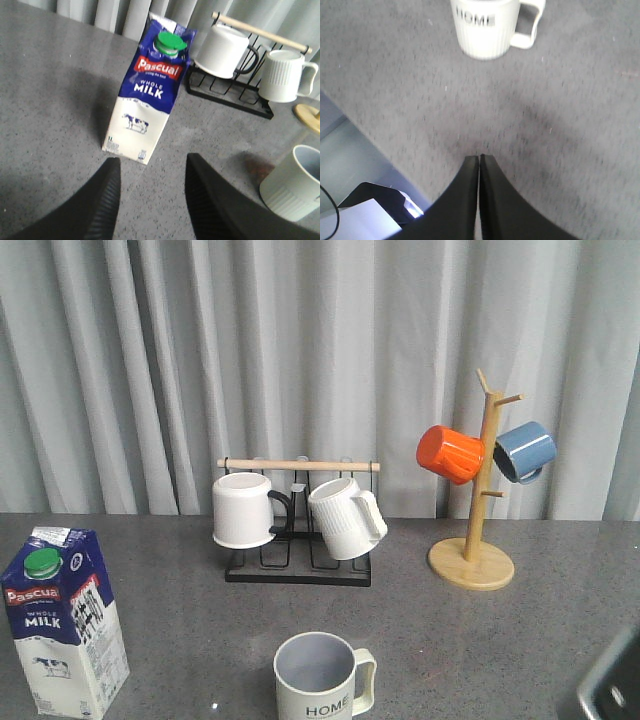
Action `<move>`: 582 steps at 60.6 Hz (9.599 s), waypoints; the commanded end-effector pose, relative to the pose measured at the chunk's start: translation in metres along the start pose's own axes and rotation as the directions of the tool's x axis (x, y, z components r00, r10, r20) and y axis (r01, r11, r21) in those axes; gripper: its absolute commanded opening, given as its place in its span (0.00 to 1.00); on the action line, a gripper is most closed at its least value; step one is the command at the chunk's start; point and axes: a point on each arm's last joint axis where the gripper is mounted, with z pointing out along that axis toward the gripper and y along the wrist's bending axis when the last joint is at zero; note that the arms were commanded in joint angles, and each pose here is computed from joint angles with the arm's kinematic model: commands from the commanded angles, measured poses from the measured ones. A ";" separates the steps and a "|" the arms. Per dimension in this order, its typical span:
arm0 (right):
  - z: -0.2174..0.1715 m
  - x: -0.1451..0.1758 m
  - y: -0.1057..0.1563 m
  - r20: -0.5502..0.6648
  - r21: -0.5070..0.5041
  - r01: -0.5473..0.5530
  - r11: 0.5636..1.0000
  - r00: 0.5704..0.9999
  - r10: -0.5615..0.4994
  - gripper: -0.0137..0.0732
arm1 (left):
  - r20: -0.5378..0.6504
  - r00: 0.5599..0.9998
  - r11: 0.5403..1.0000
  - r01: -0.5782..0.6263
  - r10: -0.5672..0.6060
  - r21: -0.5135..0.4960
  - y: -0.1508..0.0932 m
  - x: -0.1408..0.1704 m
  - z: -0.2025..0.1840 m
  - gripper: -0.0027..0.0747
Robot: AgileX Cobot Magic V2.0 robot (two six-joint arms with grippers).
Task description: Place milk next to cup
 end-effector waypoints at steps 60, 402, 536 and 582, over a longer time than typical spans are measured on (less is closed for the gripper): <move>0.010 0.073 0.004 0.073 0.088 -0.006 0.996 0.997 0.000 0.15 | -0.054 0.965 0.965 -0.254 0.257 0.060 -0.044 -0.112 -0.005 0.78; 0.005 0.058 -0.002 0.258 0.142 -0.102 0.985 0.964 0.063 0.15 | -0.262 0.794 0.776 -0.366 0.548 0.514 -0.174 -0.180 0.066 0.08; 0.002 0.050 -0.006 0.350 0.176 -0.110 0.978 0.936 0.042 0.15 | 0.369 0.896 0.964 -0.264 0.248 -0.006 0.034 0.090 -0.002 0.02; 0.002 0.050 -0.006 0.350 0.176 -0.110 0.978 0.936 0.043 0.15 | 0.381 0.891 0.968 -0.244 0.248 -0.058 0.047 0.116 -0.002 0.02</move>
